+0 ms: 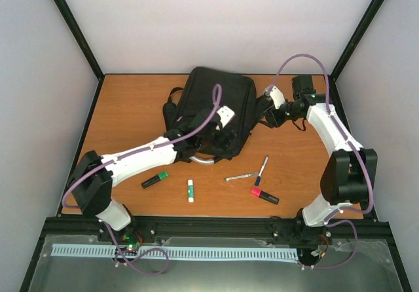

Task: Pack the student bag
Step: Zip the student bag at the center of the board, then adjust the student bag at the center of the board.

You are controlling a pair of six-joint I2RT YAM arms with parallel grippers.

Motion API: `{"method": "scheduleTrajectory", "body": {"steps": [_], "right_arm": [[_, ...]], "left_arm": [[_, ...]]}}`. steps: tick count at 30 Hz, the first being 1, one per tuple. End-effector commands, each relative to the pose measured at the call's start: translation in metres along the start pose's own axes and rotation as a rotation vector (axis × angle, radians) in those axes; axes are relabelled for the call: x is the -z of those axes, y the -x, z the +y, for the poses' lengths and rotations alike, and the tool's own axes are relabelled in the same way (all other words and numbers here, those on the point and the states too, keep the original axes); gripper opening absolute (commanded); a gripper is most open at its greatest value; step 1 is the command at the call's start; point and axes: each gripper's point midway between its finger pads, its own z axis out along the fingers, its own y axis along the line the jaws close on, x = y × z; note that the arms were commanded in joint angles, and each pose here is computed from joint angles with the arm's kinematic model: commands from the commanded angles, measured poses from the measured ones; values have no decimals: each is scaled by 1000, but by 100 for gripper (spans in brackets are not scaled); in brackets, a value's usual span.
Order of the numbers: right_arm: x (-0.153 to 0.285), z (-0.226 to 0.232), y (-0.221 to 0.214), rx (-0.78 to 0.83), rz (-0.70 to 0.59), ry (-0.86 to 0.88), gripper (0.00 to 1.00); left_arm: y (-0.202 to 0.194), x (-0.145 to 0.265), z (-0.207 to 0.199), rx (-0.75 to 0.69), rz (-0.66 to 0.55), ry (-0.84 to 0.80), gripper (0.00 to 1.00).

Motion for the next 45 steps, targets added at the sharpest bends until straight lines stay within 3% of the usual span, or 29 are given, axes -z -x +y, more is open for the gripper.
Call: {"method": "scheduleTrajectory", "body": {"steps": [1, 9, 12, 13, 16, 21, 27, 37, 45], "right_arm": [[33, 11, 25, 40, -77, -38, 58], [96, 27, 56, 96, -144, -178, 72], [109, 30, 62, 77, -209, -225, 97], [107, 31, 61, 64, -229, -216, 100], [93, 34, 50, -6, -212, -155, 100], [87, 55, 32, 3, -177, -59, 100], [73, 79, 0, 88, -203, 23, 94], [32, 69, -53, 51, -126, 29, 87], [28, 67, -63, 63, -122, 6, 87]], "left_arm": [[17, 22, 57, 183, -47, 149, 100], [25, 62, 112, 292, -127, 214, 100], [15, 79, 164, 462, -96, 408, 100], [2, 82, 186, 554, -57, 502, 100], [-39, 73, 219, 680, 124, 610, 100], [-85, 40, 202, 814, 249, 445, 100], [-87, 24, 212, 822, 119, 447, 100], [-73, -81, 230, 827, 224, 291, 100], [-46, -149, 185, 795, 189, -91, 91]]}}
